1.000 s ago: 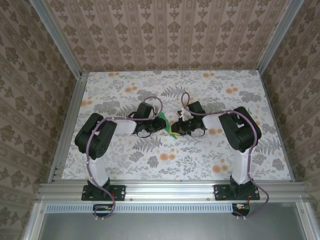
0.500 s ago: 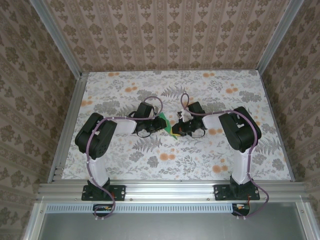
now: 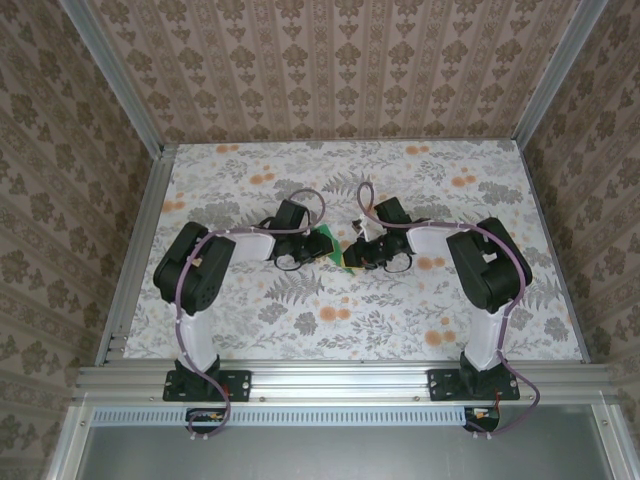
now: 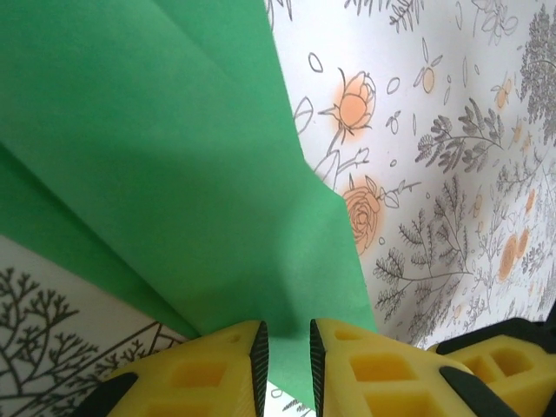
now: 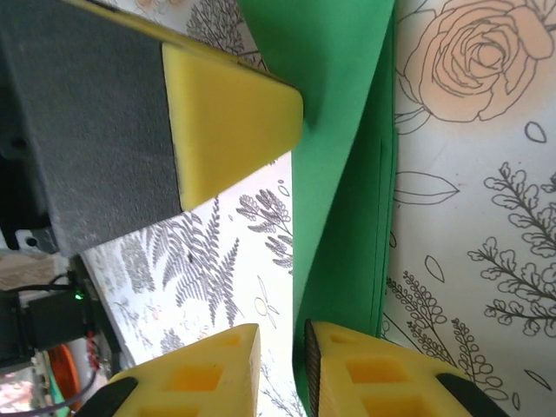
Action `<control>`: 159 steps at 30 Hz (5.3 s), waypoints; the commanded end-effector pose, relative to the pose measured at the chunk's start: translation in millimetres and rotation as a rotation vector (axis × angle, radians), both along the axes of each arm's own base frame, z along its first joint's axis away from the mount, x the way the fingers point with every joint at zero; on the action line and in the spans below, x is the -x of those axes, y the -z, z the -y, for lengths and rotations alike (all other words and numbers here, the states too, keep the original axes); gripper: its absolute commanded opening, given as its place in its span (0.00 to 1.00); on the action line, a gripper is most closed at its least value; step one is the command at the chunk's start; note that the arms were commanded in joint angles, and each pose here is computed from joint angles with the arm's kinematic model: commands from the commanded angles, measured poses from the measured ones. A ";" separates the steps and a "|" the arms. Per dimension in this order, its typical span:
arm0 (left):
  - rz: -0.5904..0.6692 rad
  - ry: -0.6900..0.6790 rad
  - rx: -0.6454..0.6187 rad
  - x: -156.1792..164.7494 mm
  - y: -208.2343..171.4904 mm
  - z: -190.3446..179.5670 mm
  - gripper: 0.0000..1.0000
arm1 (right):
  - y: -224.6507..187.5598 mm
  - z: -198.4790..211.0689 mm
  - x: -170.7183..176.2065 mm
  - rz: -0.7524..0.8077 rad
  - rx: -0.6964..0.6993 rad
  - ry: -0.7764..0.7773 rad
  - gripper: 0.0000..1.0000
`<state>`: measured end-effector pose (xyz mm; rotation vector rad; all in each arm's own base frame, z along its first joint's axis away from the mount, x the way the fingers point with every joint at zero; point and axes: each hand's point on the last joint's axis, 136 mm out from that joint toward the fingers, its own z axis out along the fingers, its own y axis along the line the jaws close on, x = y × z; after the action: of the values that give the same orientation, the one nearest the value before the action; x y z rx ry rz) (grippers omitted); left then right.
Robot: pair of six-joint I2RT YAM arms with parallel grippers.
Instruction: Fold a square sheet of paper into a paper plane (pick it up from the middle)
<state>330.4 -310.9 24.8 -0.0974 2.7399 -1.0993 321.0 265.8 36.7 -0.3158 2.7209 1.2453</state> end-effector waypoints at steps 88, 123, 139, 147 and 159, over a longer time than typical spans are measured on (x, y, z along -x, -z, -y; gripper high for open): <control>0.009 0.077 -0.046 15.8 3.5 -1.9 0.29 | 40.0 -14.2 -0.6 -0.266 -0.079 0.113 0.00; -0.118 0.027 -0.199 25.7 30.9 -23.1 0.20 | -5.4 -27.8 4.6 -0.100 0.022 0.049 0.05; -0.115 0.024 -0.200 25.2 28.4 -23.2 0.19 | 17.3 -18.2 14.6 -0.148 0.101 0.042 0.05; -0.111 0.022 -0.198 26.4 26.6 -24.1 0.19 | -3.9 -24.3 5.0 -0.115 0.015 0.058 0.06; -0.118 0.017 -0.201 26.1 29.1 -24.7 0.19 | 34.8 -8.4 20.5 -0.188 0.134 0.050 0.05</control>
<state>317.3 -304.4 22.4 -0.0454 2.8414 -0.9811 313.3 284.8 18.3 -0.1597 2.8820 1.1865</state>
